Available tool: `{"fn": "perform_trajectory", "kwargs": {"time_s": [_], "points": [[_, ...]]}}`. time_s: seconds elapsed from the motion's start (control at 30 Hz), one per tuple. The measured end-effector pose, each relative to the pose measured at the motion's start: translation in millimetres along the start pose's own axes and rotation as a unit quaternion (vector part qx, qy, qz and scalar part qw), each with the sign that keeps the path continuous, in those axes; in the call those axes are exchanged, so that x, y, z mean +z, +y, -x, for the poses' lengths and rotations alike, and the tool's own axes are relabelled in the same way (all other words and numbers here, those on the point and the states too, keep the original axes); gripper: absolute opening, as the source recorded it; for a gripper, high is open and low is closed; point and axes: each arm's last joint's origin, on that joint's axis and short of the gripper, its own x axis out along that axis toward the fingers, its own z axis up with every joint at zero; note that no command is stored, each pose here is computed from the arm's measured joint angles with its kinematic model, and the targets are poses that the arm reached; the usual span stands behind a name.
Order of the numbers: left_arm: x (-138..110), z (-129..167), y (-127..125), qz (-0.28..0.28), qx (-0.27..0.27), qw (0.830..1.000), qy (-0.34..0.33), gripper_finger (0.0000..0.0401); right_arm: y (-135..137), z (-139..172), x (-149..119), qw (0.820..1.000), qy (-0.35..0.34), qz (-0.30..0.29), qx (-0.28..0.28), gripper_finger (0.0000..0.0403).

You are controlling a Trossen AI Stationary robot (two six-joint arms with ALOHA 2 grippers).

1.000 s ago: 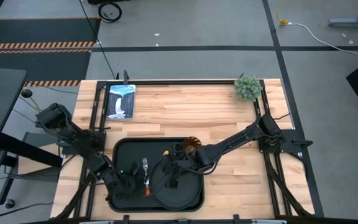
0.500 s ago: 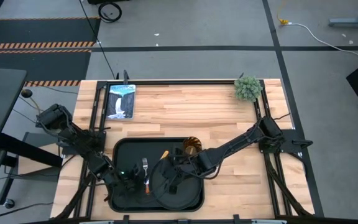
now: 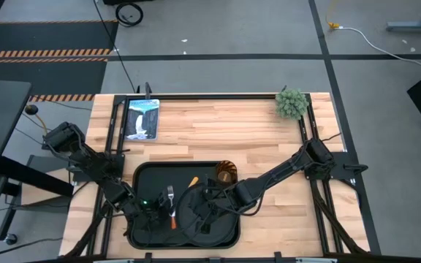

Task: Pick and place plate/cup/fork/spoon on tray
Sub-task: Put the yellow spoon to the left of the orange fork on the black tray

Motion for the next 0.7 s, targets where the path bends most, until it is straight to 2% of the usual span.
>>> {"fn": "perform_trajectory", "kwargs": {"time_s": [0.1, 0.27, 0.43, 0.7], "points": [[0.1, 0.0, -0.5, 0.003, -0.008, 1.0, -0.003, 0.0171, 0.1, -0.1, 0.3, 1.0, 0.0, -0.007, 0.002, 0.0043], [-0.5, -0.5, 0.3, 0.042, -0.01, 0.999, -0.001, 0.0171, 3.4, 1.0, -1.4, 1.0, 0.009, -0.007, 0.021, 0.0043], [-0.8, -0.5, 0.5, 0.047, -0.006, 0.999, 0.001, 0.0171, 4.7, 1.7, -1.6, 1.0, 0.003, 0.013, 0.017, 0.0043], [-1.2, -0.5, 1.1, 0.048, 0.005, 0.999, 0.005, 0.0171, 3.9, 0.8, 2.3, 1.0, -0.011, 0.009, 0.021, 0.0043]]}}
